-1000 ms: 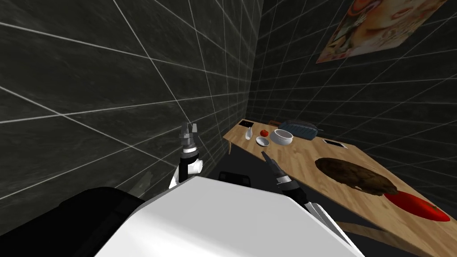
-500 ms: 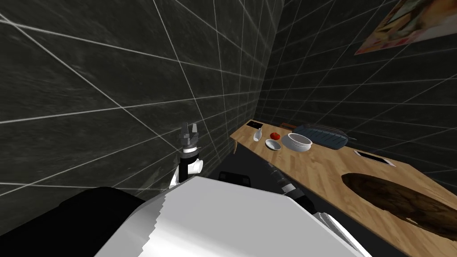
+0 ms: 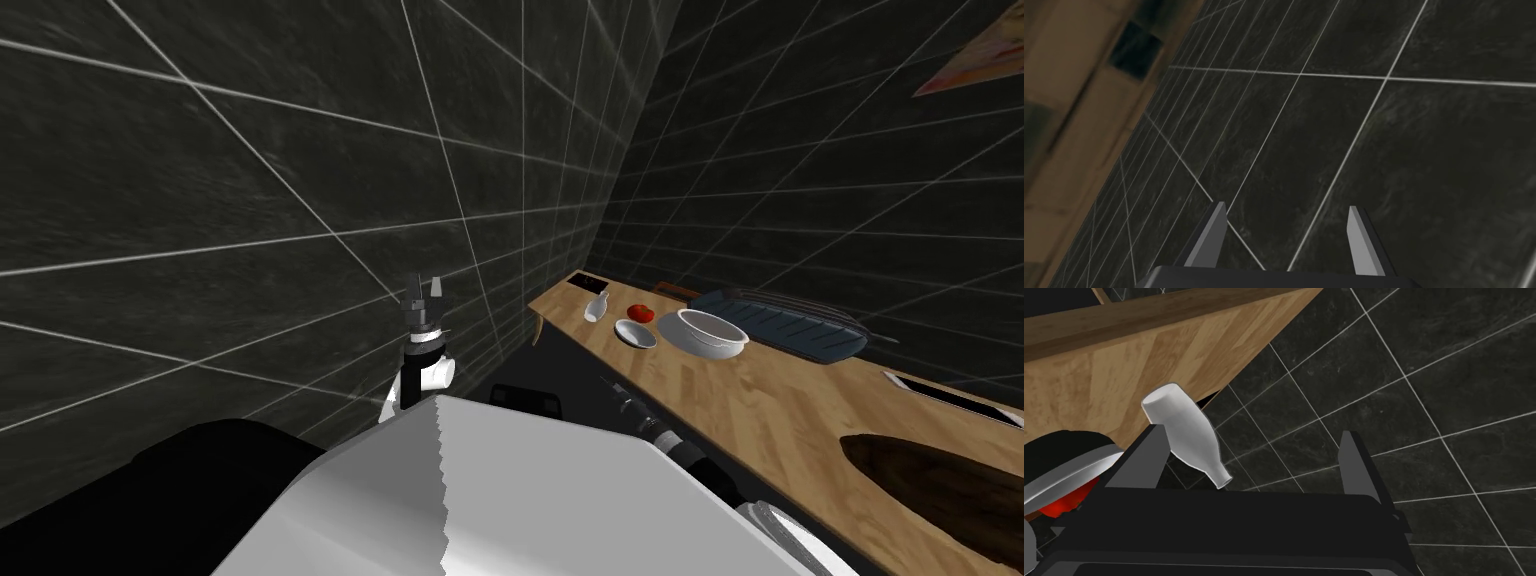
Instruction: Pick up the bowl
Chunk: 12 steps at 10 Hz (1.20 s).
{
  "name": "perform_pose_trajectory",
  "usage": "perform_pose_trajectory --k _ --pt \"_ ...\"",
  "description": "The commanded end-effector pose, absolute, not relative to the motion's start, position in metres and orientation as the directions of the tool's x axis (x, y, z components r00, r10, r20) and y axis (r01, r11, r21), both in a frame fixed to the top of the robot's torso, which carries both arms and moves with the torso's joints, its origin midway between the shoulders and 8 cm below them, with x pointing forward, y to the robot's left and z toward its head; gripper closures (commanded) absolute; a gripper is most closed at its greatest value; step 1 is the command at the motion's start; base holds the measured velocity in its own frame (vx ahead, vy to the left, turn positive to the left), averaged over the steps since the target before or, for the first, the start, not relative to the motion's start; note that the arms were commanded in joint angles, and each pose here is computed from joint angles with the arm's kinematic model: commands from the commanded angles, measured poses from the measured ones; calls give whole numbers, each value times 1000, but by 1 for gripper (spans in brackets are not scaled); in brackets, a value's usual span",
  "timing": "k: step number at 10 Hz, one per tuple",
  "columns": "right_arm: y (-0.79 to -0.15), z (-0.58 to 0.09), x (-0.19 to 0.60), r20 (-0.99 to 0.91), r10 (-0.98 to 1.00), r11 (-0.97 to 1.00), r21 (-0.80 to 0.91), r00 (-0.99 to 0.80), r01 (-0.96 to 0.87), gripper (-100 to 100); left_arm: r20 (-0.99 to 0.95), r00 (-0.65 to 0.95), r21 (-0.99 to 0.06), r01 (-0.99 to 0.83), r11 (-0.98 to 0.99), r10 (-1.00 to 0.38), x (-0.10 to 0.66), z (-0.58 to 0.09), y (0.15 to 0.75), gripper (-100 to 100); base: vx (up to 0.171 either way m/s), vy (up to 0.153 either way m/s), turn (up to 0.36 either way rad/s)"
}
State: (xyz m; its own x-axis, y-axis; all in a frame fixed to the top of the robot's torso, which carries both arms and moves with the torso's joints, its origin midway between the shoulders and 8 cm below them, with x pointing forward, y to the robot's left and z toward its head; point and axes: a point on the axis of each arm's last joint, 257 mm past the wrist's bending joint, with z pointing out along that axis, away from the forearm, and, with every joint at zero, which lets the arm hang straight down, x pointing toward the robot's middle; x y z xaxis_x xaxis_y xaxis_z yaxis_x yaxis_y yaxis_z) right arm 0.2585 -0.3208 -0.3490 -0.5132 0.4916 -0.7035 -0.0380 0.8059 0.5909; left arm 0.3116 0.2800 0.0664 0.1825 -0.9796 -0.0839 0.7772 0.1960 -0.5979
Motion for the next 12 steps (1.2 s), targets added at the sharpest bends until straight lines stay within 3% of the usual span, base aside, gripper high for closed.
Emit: perform_pose_trajectory --k 1,5,12 --pt "-341 -372 242 -691 441 839 544 -573 -9 -100 -84 182 -598 777 196 -980 312 66 280 0 6 75 287" --pt "-365 -394 221 -677 367 882 471 -638 8 -100 -84 183 -598 777 196 -980 312 66 280 0 1 44 145" --pt "-463 -438 154 -562 181 969 242 -807 48 -100 -84 183 -598 777 196 -980 312 66 280 0 17 41 209"
